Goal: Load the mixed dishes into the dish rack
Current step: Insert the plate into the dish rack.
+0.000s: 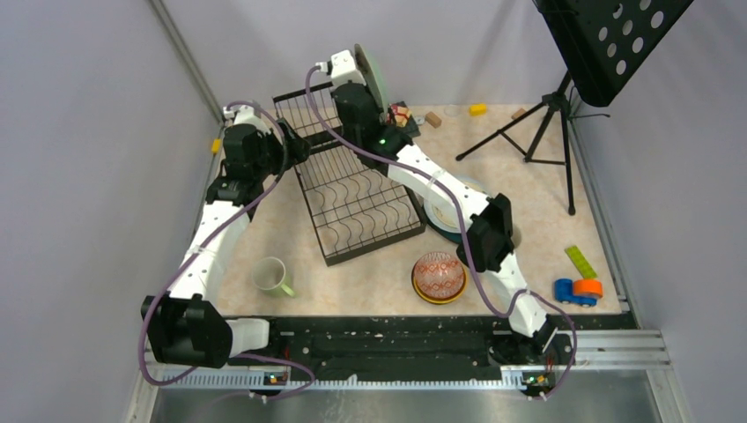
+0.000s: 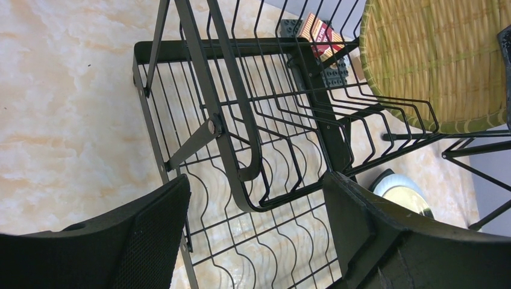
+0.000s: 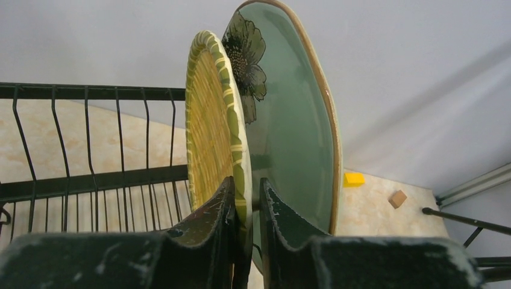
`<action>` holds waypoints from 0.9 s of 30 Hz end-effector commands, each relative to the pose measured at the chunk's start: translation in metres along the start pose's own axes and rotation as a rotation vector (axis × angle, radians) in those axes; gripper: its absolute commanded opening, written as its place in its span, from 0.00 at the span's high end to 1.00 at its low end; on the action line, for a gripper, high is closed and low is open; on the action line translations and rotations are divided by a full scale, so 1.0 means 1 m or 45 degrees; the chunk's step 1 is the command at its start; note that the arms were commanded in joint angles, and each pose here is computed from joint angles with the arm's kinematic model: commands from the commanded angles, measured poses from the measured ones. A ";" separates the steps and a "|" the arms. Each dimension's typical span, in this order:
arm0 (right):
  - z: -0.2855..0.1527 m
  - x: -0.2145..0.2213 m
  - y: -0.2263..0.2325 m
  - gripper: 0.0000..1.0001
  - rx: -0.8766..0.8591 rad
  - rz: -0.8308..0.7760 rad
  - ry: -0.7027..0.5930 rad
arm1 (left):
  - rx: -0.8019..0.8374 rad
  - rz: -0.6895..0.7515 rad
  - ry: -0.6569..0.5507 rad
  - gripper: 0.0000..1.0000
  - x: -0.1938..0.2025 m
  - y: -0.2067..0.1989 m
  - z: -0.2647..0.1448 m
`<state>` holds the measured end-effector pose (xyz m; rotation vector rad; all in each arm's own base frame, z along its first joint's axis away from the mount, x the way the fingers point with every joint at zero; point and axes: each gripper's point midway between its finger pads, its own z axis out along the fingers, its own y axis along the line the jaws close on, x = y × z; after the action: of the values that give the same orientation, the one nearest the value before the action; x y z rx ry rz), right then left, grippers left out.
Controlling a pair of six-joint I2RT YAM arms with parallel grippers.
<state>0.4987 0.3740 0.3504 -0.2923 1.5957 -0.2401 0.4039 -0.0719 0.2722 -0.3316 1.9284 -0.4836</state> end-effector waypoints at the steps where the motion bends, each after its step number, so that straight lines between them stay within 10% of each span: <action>1: 0.005 -0.017 -0.011 0.80 0.015 0.105 -0.044 | 0.052 0.008 -0.077 0.16 -0.024 -0.013 -0.004; 27: -0.011 -0.058 -0.033 0.57 -0.078 0.189 -0.122 | 0.048 0.013 -0.080 0.12 -0.025 -0.013 -0.007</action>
<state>0.5044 0.3805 0.3423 -0.3275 1.6184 -0.1575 0.4030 -0.0735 0.2717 -0.3248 1.9336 -0.4941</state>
